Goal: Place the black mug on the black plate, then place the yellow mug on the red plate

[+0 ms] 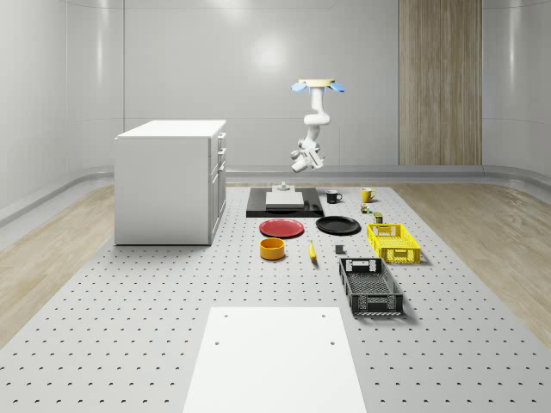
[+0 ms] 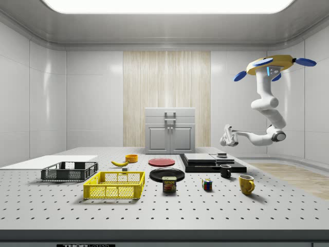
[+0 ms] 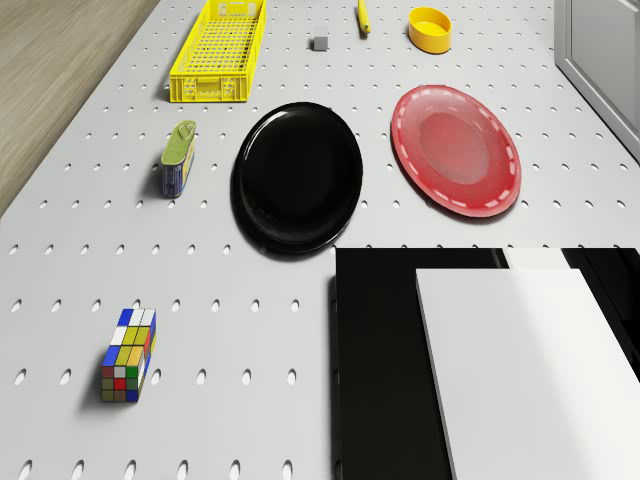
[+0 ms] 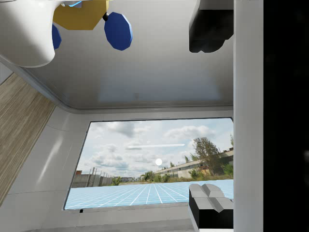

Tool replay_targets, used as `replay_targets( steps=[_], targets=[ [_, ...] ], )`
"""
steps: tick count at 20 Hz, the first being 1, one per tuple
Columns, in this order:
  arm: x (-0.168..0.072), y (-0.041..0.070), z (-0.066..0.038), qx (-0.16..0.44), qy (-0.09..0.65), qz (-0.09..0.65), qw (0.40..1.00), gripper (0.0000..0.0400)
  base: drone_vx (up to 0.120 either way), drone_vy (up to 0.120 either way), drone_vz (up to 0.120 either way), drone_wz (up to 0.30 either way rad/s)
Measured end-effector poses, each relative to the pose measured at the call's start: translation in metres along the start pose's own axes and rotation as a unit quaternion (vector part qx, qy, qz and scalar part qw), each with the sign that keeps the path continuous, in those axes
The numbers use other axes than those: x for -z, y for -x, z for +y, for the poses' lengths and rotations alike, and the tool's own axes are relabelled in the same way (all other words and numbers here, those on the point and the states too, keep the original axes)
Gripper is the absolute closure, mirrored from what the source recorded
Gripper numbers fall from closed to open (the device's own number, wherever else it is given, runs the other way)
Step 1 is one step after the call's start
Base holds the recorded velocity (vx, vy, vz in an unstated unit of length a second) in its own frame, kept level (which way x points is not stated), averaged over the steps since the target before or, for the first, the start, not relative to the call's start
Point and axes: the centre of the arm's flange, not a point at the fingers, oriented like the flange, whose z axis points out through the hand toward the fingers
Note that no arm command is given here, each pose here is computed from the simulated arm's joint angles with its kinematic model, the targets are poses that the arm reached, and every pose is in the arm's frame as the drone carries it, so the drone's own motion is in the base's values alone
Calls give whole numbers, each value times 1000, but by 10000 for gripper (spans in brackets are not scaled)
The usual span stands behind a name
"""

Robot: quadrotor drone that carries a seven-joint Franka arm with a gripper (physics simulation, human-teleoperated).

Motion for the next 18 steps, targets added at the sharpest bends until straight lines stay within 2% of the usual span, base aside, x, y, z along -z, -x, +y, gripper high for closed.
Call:
replay_targets(
  steps=[2,4,7,11,14,18],
  targets=[
    [-6,24,-23,4,120,119,986,0,0,0,-120,0],
    [-23,45,-44,7,238,236,942,0,0,0,-120,0],
    [-57,64,-62,12,379,377,845,0,0,0,-120,0],
    [-94,72,-68,16,487,485,726,0,0,0,-120,0],
    [-111,72,-68,19,527,527,667,0,107,0,-120,0],
    [-122,71,-67,21,553,555,621,0,120,0,-120,0]
  ],
)
